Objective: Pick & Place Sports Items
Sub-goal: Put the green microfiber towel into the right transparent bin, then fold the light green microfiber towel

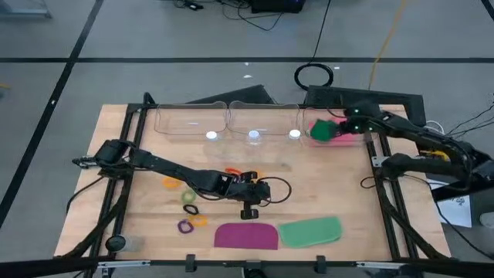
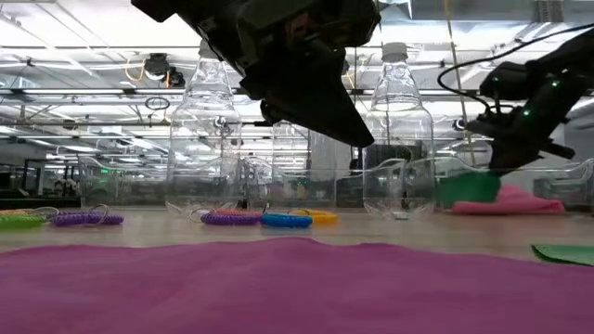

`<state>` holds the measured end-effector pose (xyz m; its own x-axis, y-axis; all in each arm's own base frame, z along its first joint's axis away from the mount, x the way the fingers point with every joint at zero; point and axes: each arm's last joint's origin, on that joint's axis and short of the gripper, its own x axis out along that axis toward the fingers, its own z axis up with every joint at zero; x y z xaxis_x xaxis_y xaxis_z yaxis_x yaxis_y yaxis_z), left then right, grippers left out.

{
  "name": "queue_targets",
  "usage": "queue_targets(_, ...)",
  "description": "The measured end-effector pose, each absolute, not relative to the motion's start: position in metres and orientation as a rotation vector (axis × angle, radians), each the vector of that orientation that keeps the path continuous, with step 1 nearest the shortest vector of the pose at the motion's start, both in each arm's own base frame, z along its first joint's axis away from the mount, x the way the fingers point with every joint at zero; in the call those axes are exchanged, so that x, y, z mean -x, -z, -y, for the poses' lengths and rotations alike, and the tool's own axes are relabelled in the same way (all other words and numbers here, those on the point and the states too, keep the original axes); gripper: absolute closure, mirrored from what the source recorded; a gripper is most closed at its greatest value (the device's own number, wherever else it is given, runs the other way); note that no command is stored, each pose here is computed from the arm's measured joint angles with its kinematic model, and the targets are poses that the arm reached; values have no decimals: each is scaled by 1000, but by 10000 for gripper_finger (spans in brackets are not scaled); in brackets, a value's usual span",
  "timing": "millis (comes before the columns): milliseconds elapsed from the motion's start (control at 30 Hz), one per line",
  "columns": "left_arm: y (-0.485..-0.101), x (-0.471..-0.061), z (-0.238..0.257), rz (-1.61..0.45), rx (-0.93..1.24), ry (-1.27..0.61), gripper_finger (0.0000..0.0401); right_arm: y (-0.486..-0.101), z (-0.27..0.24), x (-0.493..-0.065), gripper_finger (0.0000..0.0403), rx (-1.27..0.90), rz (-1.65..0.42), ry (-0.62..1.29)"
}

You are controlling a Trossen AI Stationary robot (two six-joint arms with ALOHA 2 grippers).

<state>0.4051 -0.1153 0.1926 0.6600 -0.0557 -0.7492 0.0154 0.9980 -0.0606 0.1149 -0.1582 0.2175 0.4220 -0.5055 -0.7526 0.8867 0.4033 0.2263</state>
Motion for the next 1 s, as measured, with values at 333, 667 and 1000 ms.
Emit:
queue_targets(333, -193, -405, 115, -849, 51, 40, 391, -233, 154, -104, 400, -523, -603, 1122)
queue_targets(667, -193, -407, 111, -845, 56, 31, 391, -241, 149, -101, 278, -446, -582, 1095)
queue_targets(1000, -193, -407, 110, -841, 55, 30, 391, -267, 126, -125, 173, -431, -334, 561)
